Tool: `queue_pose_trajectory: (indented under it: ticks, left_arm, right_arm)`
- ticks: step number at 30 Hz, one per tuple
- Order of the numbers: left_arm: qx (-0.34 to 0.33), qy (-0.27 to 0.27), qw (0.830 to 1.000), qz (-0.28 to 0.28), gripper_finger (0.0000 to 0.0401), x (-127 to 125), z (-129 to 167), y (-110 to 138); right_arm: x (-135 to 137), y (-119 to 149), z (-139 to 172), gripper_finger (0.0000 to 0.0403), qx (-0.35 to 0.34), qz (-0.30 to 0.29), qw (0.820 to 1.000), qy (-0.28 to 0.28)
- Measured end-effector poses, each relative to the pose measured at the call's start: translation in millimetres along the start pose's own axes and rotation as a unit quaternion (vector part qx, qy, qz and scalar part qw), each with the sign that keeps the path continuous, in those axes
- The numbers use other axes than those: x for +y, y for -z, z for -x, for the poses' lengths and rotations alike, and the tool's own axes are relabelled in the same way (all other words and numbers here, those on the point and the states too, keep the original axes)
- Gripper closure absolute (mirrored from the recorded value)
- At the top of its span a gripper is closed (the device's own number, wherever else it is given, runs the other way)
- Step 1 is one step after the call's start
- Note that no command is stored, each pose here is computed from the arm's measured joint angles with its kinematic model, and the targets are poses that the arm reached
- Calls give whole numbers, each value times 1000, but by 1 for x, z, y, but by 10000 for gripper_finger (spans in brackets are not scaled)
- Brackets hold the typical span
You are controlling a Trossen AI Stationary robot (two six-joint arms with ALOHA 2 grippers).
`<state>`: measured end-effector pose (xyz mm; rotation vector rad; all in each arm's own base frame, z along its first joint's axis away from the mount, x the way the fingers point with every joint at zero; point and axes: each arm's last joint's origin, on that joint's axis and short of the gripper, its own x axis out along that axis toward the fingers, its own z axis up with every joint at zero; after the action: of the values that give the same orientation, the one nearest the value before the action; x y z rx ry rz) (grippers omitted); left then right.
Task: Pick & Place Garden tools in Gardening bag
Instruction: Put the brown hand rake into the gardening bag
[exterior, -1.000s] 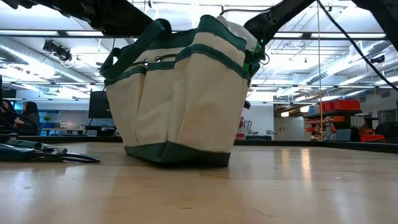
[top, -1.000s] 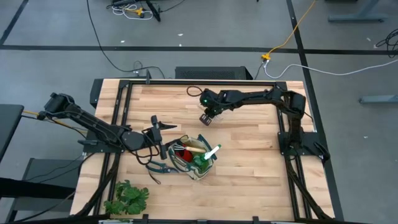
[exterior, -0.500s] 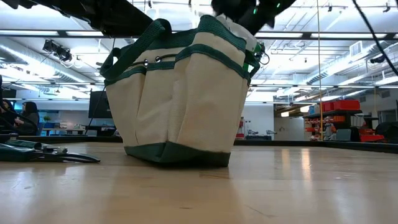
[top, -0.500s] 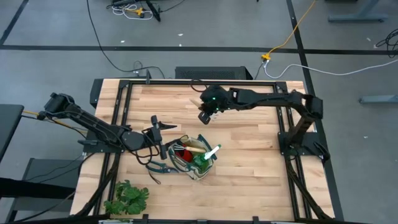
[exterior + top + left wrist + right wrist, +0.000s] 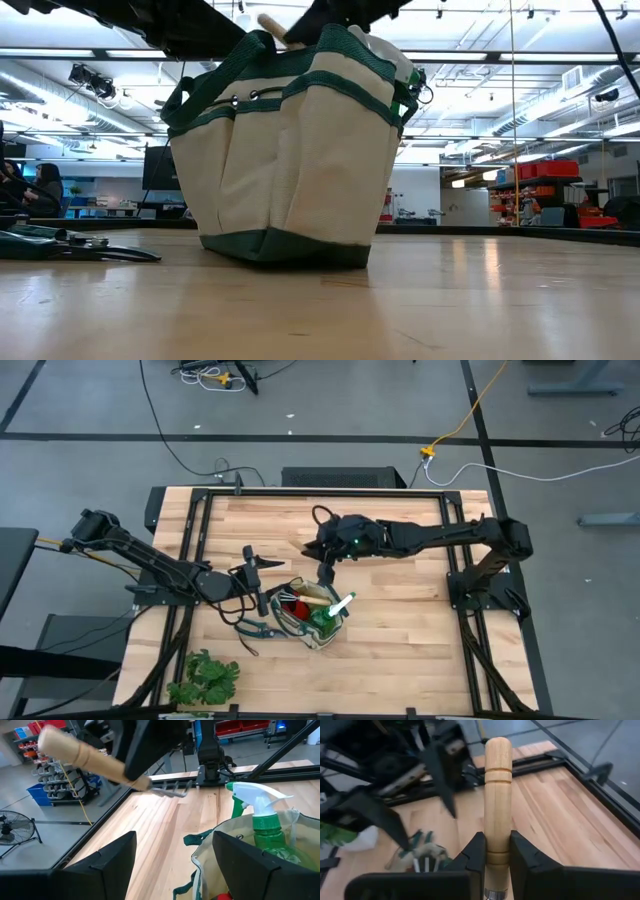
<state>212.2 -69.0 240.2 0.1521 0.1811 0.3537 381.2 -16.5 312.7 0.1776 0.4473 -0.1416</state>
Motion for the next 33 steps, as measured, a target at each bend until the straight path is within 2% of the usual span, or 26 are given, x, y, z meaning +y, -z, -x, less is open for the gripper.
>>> queue_pose_trajectory:
  ticks: [11, 20, 28, 33]
  left_arm:
    - [0, 0, 1000, 0, 131, 0, 0, 0]
    - [0, 0, 1000, 0, 131, 0, 0, 0]
    - [0, 0, 1000, -1, 131, 0, 0, 0]
    - [0, 0, 1000, -1, 131, 0, 0, 0]
  right_arm:
    - [43, 5, 5, 360, -24, 36, 999, -3]
    - [78, 9, 10, 360, -50, 60, 996, -38]
    - [97, 17, 7, 360, -81, 62, 993, -67]
    - [101, 35, -5, 360, -79, 51, 993, -74]
